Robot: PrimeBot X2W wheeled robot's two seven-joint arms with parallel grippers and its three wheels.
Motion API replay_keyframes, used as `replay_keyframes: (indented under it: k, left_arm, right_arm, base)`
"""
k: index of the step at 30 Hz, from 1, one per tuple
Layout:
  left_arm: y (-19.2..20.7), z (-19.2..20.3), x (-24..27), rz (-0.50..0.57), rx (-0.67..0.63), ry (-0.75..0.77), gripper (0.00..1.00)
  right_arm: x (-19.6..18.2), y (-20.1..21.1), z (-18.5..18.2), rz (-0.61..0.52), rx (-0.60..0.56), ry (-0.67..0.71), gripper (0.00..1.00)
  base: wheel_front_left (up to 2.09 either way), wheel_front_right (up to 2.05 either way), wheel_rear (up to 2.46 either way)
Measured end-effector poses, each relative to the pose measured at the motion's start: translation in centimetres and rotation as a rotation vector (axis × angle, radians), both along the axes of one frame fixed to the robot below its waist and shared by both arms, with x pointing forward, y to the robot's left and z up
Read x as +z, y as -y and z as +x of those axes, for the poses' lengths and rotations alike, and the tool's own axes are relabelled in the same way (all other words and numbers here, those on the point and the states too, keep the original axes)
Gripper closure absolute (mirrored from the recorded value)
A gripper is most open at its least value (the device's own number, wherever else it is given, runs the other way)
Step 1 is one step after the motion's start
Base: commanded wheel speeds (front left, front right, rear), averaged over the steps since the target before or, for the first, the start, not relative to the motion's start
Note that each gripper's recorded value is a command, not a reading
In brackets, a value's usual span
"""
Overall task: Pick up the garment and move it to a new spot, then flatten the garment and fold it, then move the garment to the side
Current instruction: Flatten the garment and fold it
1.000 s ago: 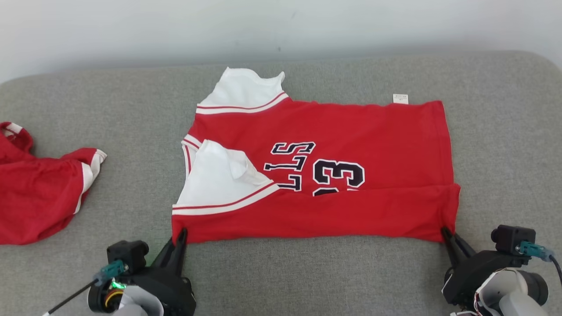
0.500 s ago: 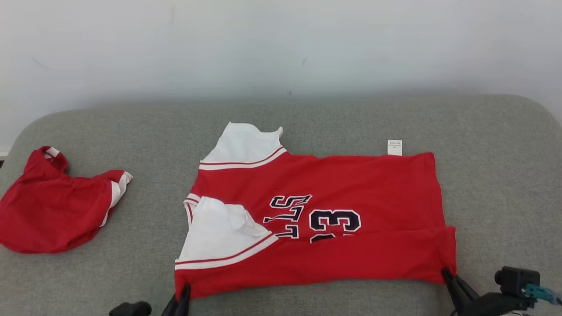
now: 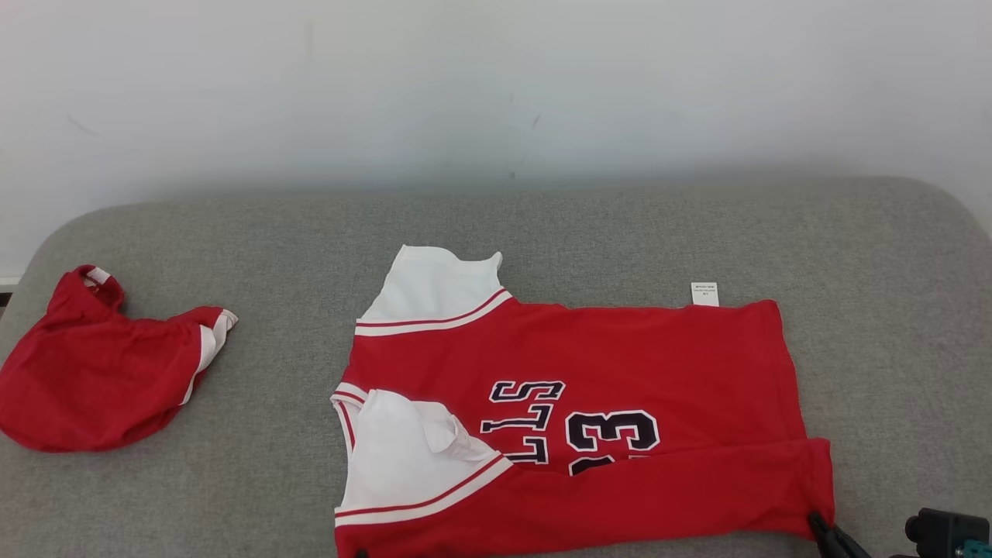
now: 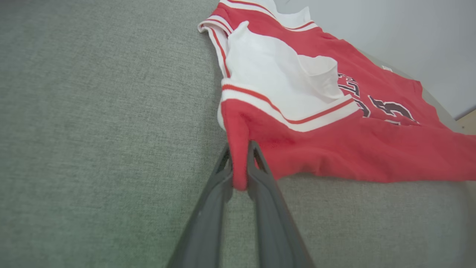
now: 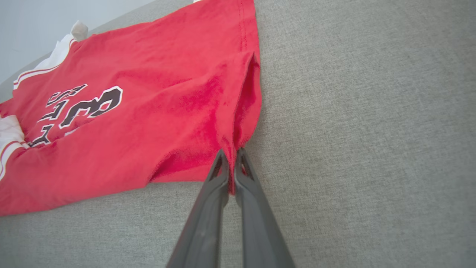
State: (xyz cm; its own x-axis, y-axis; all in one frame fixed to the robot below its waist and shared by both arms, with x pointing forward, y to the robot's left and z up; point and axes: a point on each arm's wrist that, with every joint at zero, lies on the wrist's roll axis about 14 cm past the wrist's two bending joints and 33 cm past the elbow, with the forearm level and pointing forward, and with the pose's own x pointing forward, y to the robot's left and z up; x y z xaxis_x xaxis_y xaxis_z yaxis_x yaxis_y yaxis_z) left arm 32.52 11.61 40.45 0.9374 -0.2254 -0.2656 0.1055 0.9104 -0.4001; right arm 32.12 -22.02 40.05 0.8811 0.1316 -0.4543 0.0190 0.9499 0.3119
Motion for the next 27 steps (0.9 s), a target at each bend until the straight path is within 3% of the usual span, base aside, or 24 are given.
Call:
replay_keyframes:
  k: [1,5,19,27]
  left_arm:
    - [0.1,0.0,0.0,-0.001,-0.001,0.002,0.0]
    - [-0.4,0.5,1.0,0.043,0.003,0.046,0.0]
    - [-5.7,3.6,9.4,0.172,0.162,0.337,0.0]
    - [-6.7,3.9,12.3,0.219,0.191,0.433,0.0]
  right_arm:
    - [0.1,-0.2,0.1,0.003,-0.002,0.006,0.0]
    - [1.3,-0.5,0.7,0.0,-0.006,0.062,0.0]
    - [10.3,-0.3,3.6,-0.082,-0.061,0.487,0.0]
    - [12.5,-1.7,3.3,-0.097,-0.045,0.598,0.0]
  base:
    - [0.0,0.0,0.0]
    - [0.0,0.0,0.0]
    - [0.0,0.0,0.0]
    - [0.0,0.0,0.0]
